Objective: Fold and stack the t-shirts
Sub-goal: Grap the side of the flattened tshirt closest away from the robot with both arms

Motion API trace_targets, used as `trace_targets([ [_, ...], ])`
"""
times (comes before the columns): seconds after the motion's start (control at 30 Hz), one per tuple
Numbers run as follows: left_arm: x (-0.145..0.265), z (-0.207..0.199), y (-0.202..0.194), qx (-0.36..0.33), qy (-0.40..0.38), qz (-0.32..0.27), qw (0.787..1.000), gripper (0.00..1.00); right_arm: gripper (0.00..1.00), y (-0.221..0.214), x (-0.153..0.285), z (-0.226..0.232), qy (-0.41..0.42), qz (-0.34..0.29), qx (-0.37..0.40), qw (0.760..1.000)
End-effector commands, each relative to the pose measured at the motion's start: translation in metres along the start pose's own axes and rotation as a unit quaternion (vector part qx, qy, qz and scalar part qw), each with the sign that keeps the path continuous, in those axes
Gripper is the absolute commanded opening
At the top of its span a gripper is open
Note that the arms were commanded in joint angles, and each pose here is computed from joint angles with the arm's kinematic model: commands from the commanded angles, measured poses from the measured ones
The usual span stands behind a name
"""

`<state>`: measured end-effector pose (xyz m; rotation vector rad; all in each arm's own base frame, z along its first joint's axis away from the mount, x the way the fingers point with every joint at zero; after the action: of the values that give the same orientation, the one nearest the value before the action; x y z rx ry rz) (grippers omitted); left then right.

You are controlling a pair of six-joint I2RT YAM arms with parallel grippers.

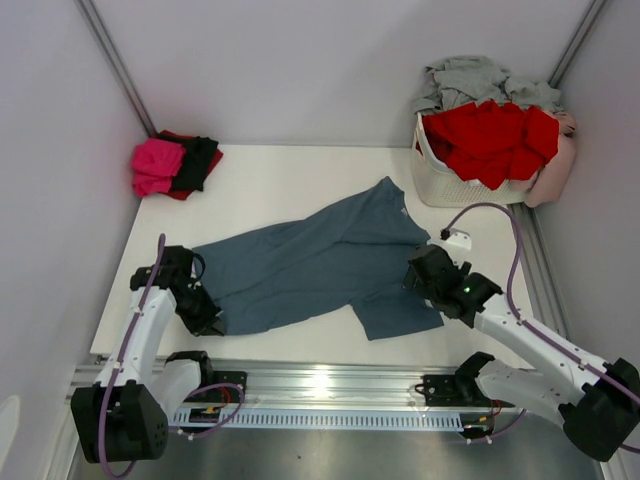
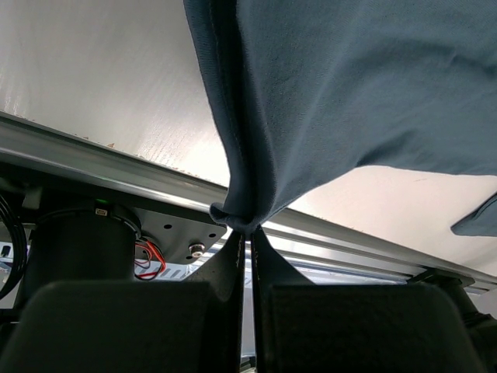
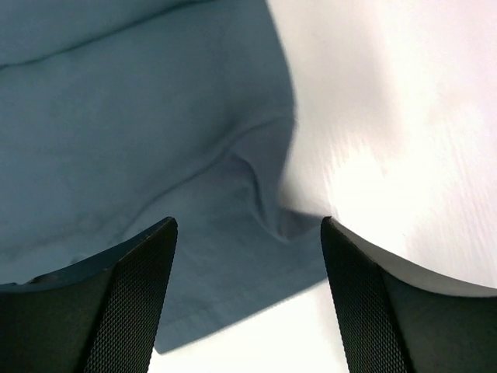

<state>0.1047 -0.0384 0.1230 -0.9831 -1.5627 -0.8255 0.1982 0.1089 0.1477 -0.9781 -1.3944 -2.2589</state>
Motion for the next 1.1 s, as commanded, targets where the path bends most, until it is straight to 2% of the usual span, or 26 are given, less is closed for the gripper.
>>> trace_targets([
  [0.0, 0.005, -0.003, 0.001, -0.016, -0.011, -0.011, 1.0, 0.01, 0.77, -0.003, 0.015, -0.028, -0.058, 0.005, -0.02, 0.998],
  [0.2, 0.005, -0.003, 0.001, -0.017, -0.009, -0.015, 1.0, 0.01, 0.71, -0.041, 0.008, -0.048, -0.081, 0.061, -0.077, 0.992],
  [0.43, 0.006, -0.003, 0.004, -0.019, -0.011, -0.026, 0.999, 0.01, 0.66, -0.062, 0.001, -0.06, -0.098, 0.088, -0.086, 0.988],
  [0.8, 0.009, -0.004, 0.004, -0.024, -0.021, -0.049, 0.998, 0.01, 0.59, -0.079, -0.014, -0.072, -0.137, 0.084, -0.116, 0.98],
  [0.9, 0.011, -0.004, 0.004, -0.024, -0.023, -0.055, 0.998, 0.01, 0.44, -0.079, -0.014, -0.076, -0.151, 0.077, -0.128, 0.977],
  [1.07, 0.012, -0.004, 0.003, -0.024, -0.025, -0.061, 0.998, 0.01, 0.27, -0.076, -0.016, -0.071, -0.143, 0.068, -0.137, 0.978],
])
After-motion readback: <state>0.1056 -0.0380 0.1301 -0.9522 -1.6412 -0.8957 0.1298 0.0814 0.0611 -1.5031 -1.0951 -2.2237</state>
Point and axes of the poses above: each gripper's point midway between its finger pads, its own x axis back along the fingers, its own z axis along the line the jaws close on, y = z × x, the point moved 5 cm from there along x, back along the fingers, and after that the axes turned 13 degrees about -x, right-handed, at the moved point
